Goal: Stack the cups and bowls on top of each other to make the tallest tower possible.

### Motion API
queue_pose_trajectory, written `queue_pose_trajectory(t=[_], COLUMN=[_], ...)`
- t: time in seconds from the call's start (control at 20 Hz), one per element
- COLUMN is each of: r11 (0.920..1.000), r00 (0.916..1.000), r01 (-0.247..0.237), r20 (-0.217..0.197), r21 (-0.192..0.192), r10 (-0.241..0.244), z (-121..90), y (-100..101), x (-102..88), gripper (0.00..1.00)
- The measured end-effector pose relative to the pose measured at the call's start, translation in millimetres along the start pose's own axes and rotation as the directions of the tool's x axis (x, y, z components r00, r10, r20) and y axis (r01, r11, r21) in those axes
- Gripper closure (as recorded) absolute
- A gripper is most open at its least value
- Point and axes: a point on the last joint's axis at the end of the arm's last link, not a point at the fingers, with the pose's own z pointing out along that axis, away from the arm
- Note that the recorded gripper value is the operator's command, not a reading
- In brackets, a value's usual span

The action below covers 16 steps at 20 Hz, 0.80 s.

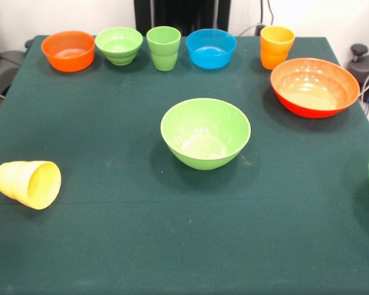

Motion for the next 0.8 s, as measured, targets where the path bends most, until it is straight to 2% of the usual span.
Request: queue_pose_trajectory(t=[0.45,0.8], r11=[0.9982,0.9969], r00=[0.9982,0.9972], r01=[0.059,0.075], r20=[-0.002,-0.006], r21=[0.010,0.022], r10=[-0.059,-0.075], z=[21.0,29.4], y=[-0.7,-5.5], x=[38.3,52.8], gripper=[1.00,1.00])
